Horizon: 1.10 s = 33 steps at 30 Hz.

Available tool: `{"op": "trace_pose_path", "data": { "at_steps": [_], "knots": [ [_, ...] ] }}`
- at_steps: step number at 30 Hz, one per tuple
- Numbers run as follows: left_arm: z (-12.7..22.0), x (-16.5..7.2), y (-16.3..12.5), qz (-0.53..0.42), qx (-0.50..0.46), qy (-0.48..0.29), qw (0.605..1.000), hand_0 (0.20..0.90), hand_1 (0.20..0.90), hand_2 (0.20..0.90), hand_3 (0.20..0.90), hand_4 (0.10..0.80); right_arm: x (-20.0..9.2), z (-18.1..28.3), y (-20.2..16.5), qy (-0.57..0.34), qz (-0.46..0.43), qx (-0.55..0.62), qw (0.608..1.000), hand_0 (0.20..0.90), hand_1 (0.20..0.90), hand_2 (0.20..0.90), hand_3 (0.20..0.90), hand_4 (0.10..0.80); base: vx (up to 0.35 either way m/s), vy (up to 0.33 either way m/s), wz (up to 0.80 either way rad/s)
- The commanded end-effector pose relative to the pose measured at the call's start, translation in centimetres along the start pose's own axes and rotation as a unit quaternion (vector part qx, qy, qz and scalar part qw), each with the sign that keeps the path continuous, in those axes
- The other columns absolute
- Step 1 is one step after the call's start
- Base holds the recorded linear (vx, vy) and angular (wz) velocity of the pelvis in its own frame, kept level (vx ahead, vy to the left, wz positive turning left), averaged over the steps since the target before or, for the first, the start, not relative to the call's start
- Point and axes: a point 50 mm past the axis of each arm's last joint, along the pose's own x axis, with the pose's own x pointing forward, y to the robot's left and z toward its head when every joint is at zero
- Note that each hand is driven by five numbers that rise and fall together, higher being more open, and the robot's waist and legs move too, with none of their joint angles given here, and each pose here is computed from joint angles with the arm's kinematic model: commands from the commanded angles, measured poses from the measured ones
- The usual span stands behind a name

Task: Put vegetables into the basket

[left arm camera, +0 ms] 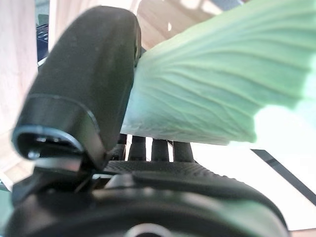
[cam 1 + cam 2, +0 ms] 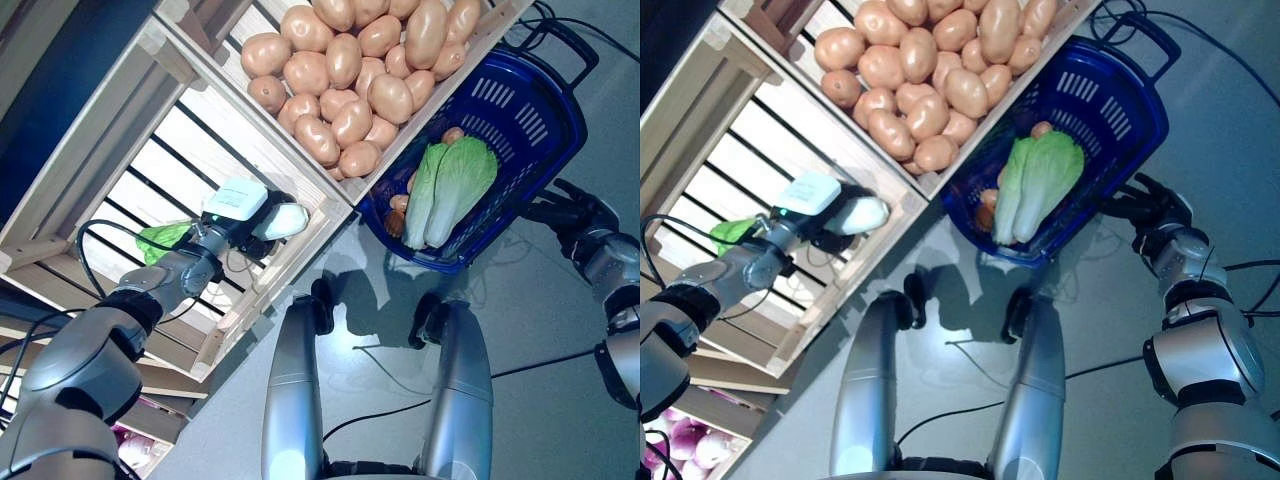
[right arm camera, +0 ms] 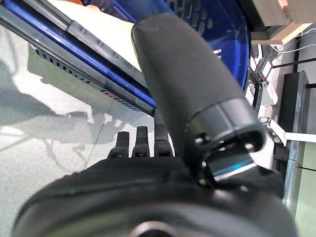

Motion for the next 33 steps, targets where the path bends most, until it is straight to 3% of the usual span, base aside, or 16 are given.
{"op": "trace_pose_path", "data": {
  "at_steps": [1,7,14,22,25,26,33],
  "knots": [
    [-4.5,-3.3,-1.6,-0.046,0.030,0.103,0.993,0.300,0.300,0.300,0.300,0.400,-0.2,3.0,-0.7,-0.057,-0.005,0.028,0.998,0.900,0.900,0.900,0.900,0.800,0.000,0.000,0.00],
    [-4.6,-3.8,-1.3,-0.009,-0.057,0.110,0.992,0.300,0.300,0.300,0.300,0.400,-0.1,1.4,0.1,-0.051,0.022,0.029,0.998,0.900,0.900,0.900,0.900,0.800,0.046,-0.005,0.00],
    [-3.5,-4.7,-1.4,0.053,-0.306,0.101,0.945,0.300,0.300,0.300,0.300,0.400,-0.6,-3.2,0.7,-0.025,0.067,0.039,0.997,0.900,0.900,0.900,0.900,0.800,0.125,-0.038,0.09],
    [-1.6,-7.9,-3.8,0.075,-0.520,0.085,0.847,0.300,0.300,0.300,0.300,0.400,-2.9,-8.1,4.4,-0.020,0.167,0.024,0.985,0.900,0.900,0.900,0.900,0.800,0.200,-0.039,0.14],
    [-1.5,-9.4,-3.7,0.093,-0.604,0.062,0.789,0.300,0.300,0.300,0.300,0.400,-4.6,-10.3,5.0,0.003,0.217,-0.001,0.976,0.900,0.900,0.900,0.900,0.800,0.269,-0.002,0.11],
    [-1.3,-9.8,-3.3,0.109,-0.655,0.041,0.746,0.300,0.300,0.300,0.300,0.400,-5.6,-11.4,5.3,0.015,0.246,-0.015,0.969,0.900,0.900,0.900,0.900,0.800,0.256,-0.006,0.11],
    [0.7,-8.7,-1.4,0.119,-0.746,-0.067,0.651,0.300,0.300,0.300,0.300,0.400,-7.7,-13.6,7.9,0.087,0.362,-0.018,0.928,0.900,0.900,0.900,0.900,0.800,0.128,-0.053,0.07]
  ]
}}
